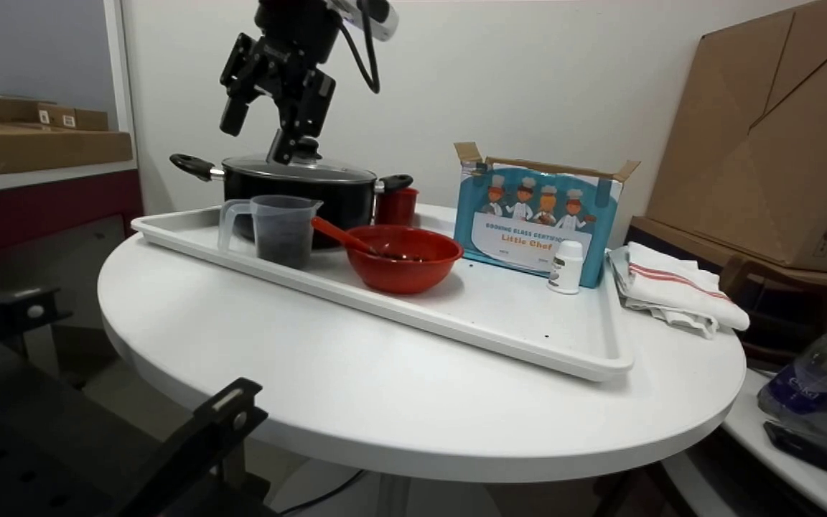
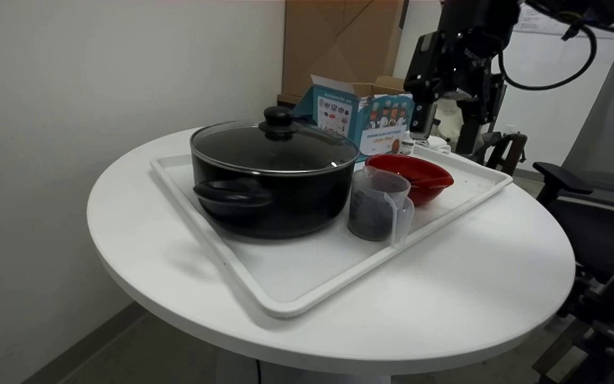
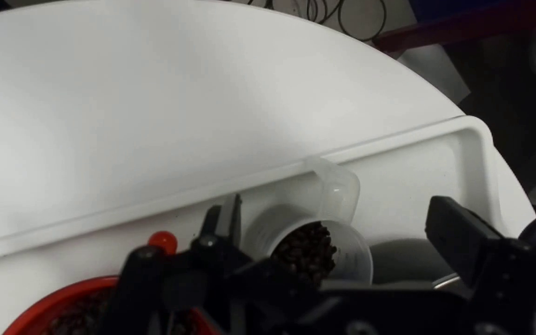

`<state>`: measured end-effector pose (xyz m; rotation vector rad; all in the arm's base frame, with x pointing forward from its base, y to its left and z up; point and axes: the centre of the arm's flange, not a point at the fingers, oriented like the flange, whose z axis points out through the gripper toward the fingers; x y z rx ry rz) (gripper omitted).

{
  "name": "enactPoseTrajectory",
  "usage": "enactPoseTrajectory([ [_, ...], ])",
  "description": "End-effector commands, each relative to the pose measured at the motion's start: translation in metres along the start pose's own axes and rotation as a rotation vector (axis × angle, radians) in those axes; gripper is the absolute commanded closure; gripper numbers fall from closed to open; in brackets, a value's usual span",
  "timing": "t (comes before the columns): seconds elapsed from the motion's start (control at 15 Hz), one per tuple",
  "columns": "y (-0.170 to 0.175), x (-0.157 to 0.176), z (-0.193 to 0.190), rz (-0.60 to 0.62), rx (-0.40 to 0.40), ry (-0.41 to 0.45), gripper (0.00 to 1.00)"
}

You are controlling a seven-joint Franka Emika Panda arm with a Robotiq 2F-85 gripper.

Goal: Use the spoon to put some of the contents in the red bowl into the clear jug

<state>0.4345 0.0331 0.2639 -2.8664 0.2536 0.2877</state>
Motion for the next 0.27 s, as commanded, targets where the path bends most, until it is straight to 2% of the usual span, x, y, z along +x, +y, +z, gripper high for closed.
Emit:
enactPoseTrajectory([
  [0.0,-0.021,-0.063,-0.021,-0.017,-0.024,0.196,0.0],
  [0.07,-0.011,-0.022,-0.006,-0.02,-0.017,0.094,0.0],
  [0.2,-0.019,-0.04,-0.014,-0.032,-0.023,0.15,0.0],
])
